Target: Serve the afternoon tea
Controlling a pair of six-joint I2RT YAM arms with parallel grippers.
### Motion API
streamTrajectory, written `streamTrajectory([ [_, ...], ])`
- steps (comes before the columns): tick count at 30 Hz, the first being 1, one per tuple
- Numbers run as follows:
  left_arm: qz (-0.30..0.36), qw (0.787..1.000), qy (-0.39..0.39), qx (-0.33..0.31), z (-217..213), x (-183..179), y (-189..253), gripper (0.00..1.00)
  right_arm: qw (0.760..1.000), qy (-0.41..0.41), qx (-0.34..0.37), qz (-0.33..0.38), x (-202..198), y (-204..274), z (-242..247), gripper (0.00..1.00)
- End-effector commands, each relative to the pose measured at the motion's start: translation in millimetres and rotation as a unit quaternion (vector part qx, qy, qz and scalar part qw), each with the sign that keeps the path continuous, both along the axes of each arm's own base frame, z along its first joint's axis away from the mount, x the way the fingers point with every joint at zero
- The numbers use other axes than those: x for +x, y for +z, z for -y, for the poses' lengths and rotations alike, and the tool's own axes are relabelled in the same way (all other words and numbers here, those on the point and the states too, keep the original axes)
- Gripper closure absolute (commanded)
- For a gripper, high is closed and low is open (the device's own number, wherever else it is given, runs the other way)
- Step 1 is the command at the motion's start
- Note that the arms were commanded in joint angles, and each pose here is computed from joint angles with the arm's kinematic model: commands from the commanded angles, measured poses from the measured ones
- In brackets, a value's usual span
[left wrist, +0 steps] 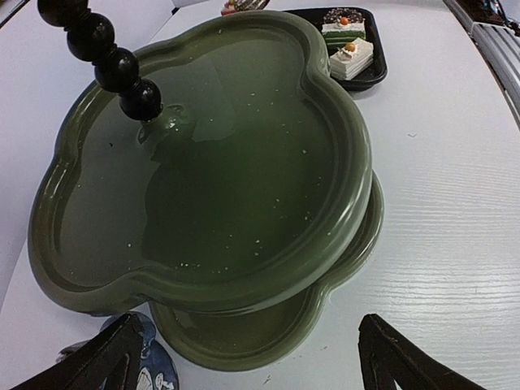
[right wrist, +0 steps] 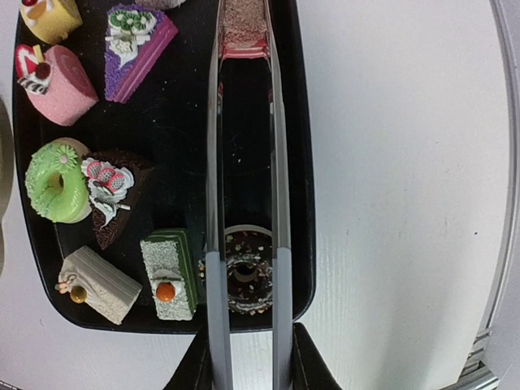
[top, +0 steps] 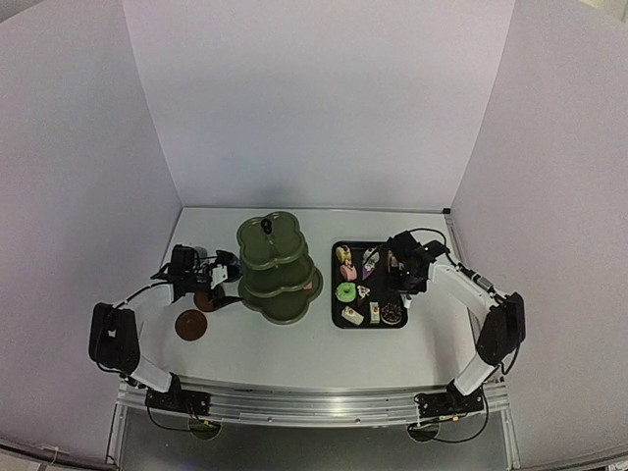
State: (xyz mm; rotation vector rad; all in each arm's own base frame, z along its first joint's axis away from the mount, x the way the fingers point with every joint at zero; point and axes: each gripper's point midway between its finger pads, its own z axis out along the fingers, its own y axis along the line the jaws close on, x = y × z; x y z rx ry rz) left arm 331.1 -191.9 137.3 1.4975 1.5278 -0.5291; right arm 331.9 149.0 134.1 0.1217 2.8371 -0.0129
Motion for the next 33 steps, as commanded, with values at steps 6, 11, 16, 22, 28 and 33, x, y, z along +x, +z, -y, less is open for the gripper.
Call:
streamTrajectory([
  [6,-0.049,0.997,0.064,0.017,-17.3,-33.0,16.4,0.07,0.989,0.122,0.017,0.085,-27.9,82.4,-38.5,1.0],
  [11,-0.075,0.99,0.117,-0.003,-24.3,-42.6,30.4,0.07,0.984,0.167,0.042,0.052,-76.9,79.0,-73.8,1.0],
  [16,-0.079,0.982,0.168,-0.039,-31.5,-54.3,45.2,0.07,0.977,0.2,0.06,0.049,-120.2,87.3,-99.0,1.0],
  [22,-0.09,0.973,0.202,-0.066,-38.4,-73.4,53.9,0.06,0.958,0.28,0.055,0.011,-162.0,68.4,-136.8,1.0],
  [28,-0.072,0.968,0.223,-0.089,-43.0,-78.2,68.8,0.06,0.942,0.329,0.06,0.02,-162.0,57.6,-184.6,1.0],
  [33,-0.072,0.967,0.228,-0.088,-44.7,-79.7,65.6,0.06,0.932,0.356,0.055,0.042,-142.3,51.1,-220.0,1.0],
])
